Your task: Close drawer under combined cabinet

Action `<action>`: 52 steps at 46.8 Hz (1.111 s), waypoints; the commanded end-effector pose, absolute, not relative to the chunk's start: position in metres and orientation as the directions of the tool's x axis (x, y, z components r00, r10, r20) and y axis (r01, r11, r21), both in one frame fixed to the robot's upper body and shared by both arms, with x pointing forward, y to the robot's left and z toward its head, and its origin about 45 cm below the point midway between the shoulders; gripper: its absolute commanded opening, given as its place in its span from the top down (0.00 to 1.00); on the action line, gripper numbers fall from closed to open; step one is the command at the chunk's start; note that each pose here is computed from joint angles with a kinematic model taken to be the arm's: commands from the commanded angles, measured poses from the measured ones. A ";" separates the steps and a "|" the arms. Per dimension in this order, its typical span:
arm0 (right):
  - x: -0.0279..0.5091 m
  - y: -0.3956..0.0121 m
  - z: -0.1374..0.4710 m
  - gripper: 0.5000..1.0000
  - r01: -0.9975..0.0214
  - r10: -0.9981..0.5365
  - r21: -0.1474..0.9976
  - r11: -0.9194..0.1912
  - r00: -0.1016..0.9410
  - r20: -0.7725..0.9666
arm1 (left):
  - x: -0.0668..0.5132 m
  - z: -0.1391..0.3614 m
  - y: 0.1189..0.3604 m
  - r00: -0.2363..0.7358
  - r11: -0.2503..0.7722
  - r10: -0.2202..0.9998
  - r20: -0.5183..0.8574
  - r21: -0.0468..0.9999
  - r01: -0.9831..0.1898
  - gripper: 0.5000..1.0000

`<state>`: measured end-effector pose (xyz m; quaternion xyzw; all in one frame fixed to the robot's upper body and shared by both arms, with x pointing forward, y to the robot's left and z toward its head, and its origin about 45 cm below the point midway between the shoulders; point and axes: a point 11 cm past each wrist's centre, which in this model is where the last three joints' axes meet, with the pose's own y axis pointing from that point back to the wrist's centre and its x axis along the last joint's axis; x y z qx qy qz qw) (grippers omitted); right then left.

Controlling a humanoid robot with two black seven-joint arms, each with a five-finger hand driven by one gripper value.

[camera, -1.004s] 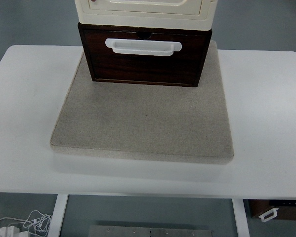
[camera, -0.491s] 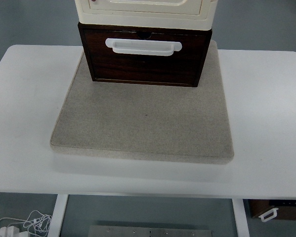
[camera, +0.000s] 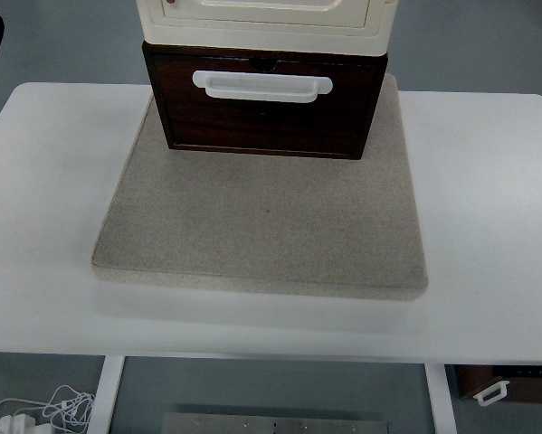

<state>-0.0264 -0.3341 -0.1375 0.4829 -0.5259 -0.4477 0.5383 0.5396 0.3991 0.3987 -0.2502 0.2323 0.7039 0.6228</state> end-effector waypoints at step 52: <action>-0.025 -0.333 -0.138 0.10 -0.026 -0.991 0.991 0.129 0.034 0.130 | 0.525 0.274 0.342 -0.005 0.015 0.612 -0.791 0.018 -1.000 0.01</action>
